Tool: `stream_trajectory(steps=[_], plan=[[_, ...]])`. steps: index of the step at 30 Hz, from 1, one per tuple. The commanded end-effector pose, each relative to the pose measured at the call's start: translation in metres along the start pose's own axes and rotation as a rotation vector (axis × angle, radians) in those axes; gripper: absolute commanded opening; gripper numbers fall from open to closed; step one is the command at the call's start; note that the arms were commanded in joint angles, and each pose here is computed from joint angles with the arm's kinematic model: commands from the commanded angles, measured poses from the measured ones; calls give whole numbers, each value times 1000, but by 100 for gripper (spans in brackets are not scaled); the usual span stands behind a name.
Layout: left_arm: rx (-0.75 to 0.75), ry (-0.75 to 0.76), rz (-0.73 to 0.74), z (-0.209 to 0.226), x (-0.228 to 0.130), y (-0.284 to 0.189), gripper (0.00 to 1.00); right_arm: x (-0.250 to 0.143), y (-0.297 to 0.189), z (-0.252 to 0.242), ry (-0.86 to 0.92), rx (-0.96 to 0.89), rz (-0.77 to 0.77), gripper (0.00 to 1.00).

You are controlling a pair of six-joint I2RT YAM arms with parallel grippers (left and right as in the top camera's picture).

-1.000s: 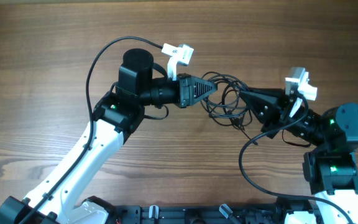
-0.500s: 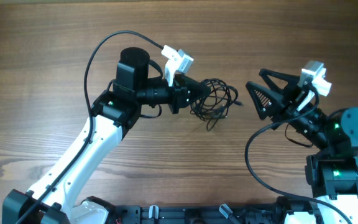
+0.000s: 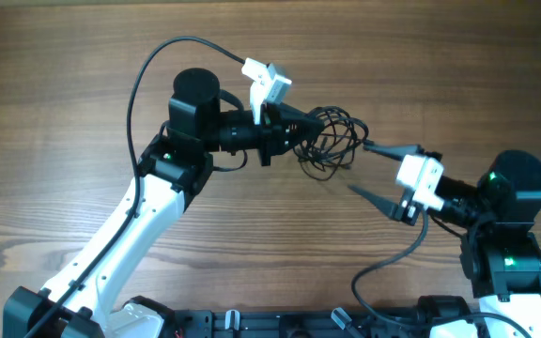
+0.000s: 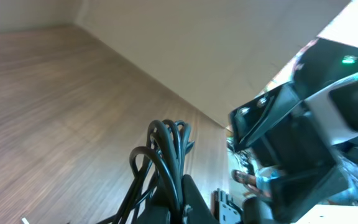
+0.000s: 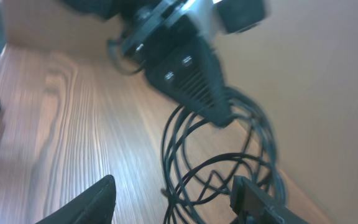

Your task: Untangle cables

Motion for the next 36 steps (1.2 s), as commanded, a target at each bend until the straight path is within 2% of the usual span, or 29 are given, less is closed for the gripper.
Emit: stream_trajectory(steps=[1,6,9,16,19,22,28,36], plan=[[-149,116,16,-38,1,10,4,5,1,14,-261,70,-35,62],[-199,141,35,-55,-6,23,4,-10,2,-2,-303,-34,85,63],[-147,149,43,-48,-10,26,4,-10,2,-2,-357,-31,86,63],[-177,183,67,-57,-18,33,4,-16,0,-11,-384,-80,145,64],[-201,208,105,-64,-30,39,4,-17,0,-11,-450,-80,156,64],[-210,211,116,-67,-34,41,4,-30,-1,-18,-428,-115,232,63],[-245,258,104,-72,-31,40,4,-69,-1,-24,-304,-113,393,54],[-256,318,60,-76,-21,40,4,-74,1,-20,-272,-86,396,44]])
Point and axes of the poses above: each gripper's point midway between its finger pads, its own y axis out along the fingers, its own z axis along the line the jaws close on, x = y × z, the point moved 3 cm from there along -y, back along the fingers, and after that the axes turned 1 degree about y, right-handed, at the moved point
